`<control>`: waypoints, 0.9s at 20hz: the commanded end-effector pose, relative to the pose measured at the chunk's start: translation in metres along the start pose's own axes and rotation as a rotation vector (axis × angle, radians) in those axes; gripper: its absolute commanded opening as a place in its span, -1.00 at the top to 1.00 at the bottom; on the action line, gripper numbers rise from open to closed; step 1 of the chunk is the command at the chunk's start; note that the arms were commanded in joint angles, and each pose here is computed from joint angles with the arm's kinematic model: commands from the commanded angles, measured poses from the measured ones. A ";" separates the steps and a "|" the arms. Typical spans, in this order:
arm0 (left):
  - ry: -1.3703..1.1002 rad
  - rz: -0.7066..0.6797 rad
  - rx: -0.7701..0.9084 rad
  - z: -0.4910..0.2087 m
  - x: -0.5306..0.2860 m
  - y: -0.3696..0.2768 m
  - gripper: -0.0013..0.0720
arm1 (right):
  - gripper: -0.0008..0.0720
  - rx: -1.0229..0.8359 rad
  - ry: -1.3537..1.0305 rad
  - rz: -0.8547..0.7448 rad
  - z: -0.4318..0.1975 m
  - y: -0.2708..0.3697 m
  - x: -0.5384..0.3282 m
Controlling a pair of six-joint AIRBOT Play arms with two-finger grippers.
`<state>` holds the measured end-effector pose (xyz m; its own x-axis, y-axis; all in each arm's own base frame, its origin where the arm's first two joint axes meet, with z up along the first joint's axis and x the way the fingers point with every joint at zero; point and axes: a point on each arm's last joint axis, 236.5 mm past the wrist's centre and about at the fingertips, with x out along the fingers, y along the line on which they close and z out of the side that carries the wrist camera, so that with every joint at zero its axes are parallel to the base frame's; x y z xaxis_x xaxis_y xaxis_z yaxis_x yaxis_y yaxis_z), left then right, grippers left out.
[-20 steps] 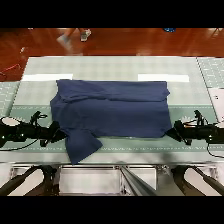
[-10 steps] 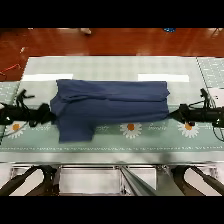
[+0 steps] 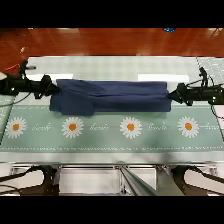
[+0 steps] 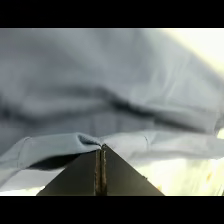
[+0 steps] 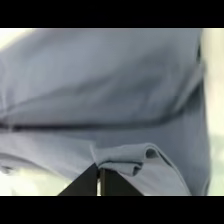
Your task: Fold the shirts.
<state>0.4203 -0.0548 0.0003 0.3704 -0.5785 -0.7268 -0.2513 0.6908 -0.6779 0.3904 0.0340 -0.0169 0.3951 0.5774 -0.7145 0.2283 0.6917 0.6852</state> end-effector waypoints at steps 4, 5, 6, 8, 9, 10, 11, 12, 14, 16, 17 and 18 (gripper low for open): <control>0.043 -0.031 0.016 0.063 0.036 -0.012 0.92 | 0.90 0.012 -0.042 0.001 0.057 -0.003 0.018; 0.058 -0.030 0.018 0.066 0.042 -0.010 0.92 | 0.90 0.015 -0.041 0.001 0.062 -0.005 0.022; 0.064 -0.026 0.012 0.068 0.051 -0.006 0.92 | 0.90 0.029 -0.041 0.012 0.067 -0.007 0.027; 0.063 -0.014 -0.006 0.072 0.066 0.008 0.92 | 0.90 0.056 -0.075 0.033 0.080 -0.011 0.037; 0.064 -0.008 -0.008 0.073 0.073 0.015 0.89 | 0.79 0.077 -0.101 0.039 0.087 -0.014 0.041; 0.070 -0.005 -0.017 0.072 0.078 0.020 0.45 | 0.29 0.093 -0.119 0.040 0.092 -0.017 0.044; 0.099 -0.006 -0.037 0.066 0.079 0.021 -0.43 | -0.16 0.082 -0.117 0.034 0.092 -0.020 0.046; 0.111 -0.008 -0.042 0.064 0.077 0.022 -0.42 | -0.16 0.066 -0.107 0.030 0.090 -0.021 0.046; 0.134 -0.023 -0.071 0.067 0.055 0.023 -0.42 | -0.16 0.063 -0.112 0.044 0.094 -0.019 0.027; 0.144 0.002 -0.057 0.074 0.015 0.033 -0.42 | -0.15 0.053 -0.119 0.083 0.102 -0.014 -0.014; 0.118 0.044 -0.043 0.080 -0.011 0.043 -0.42 | -0.15 0.055 -0.135 0.091 0.105 -0.015 -0.038; 0.074 0.090 -0.031 0.085 -0.036 0.051 -0.42 | -0.15 0.053 -0.163 0.072 0.106 -0.023 -0.062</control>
<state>0.4920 -0.0060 -0.0218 0.2901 -0.6094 -0.7378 -0.2908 0.6784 -0.6747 0.4752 -0.0323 -0.0051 0.5355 0.5463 -0.6440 0.2505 0.6254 0.7390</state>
